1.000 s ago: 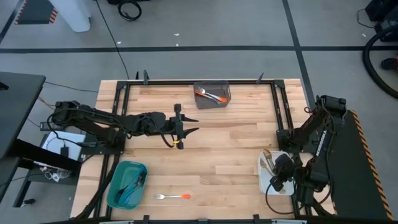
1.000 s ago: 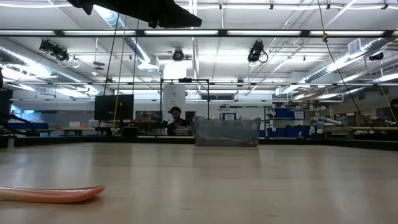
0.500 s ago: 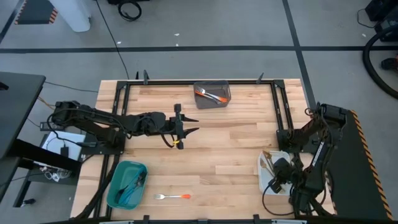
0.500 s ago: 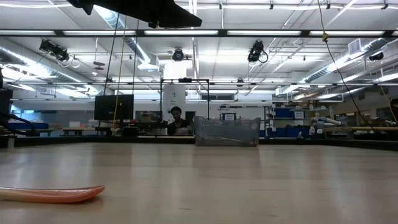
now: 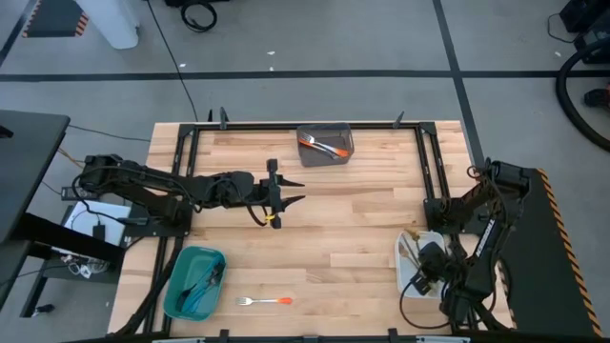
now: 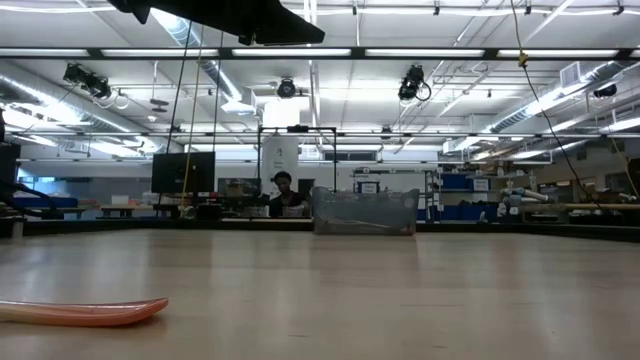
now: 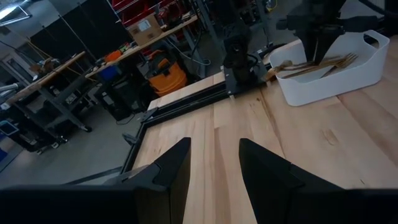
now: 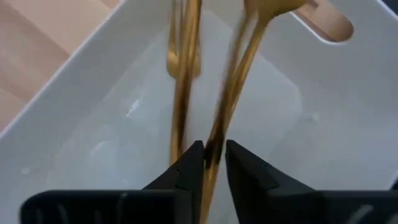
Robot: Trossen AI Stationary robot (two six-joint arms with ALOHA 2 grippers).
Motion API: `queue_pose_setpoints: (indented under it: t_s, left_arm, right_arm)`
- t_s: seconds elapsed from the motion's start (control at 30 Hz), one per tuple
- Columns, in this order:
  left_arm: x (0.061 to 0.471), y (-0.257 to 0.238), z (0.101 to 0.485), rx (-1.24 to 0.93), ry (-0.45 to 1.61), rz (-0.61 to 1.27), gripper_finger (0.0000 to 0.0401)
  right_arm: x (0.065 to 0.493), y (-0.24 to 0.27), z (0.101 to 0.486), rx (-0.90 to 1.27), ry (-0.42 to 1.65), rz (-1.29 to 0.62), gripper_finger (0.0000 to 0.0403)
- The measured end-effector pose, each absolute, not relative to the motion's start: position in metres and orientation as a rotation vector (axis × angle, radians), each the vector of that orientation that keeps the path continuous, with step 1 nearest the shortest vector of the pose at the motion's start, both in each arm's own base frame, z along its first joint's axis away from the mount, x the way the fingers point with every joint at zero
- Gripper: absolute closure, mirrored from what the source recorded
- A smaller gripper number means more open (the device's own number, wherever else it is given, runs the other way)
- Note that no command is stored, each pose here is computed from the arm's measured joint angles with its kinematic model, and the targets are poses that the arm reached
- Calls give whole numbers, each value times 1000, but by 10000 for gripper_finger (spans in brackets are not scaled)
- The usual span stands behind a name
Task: Sort silverware by color (type)
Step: Put the gold fork into the white bin, then put the orange fork into the black bin
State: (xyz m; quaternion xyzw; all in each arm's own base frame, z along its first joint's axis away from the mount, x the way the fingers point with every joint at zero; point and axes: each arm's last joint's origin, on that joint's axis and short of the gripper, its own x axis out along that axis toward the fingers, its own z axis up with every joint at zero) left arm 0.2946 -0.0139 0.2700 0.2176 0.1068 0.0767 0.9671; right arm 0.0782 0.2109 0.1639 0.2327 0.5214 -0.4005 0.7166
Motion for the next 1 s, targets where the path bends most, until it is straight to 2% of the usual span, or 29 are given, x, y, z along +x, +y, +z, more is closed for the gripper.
queue_pose_setpoints:
  t_s: [0.2,0.37,0.63,1.0]
  left_arm:
    - [295,-14,270,440,216,155,257]
    - [294,-17,268,445,235,139,257]
    - [292,-23,257,367,312,-71,257]
    - [287,-28,246,172,431,-67,257]
  right_arm:
    - [78,207,173,561,1174,-873,280]
    - [78,199,188,622,1171,-870,257]
    - [82,183,206,651,1137,-844,256]
    - [97,171,215,559,959,-719,256]
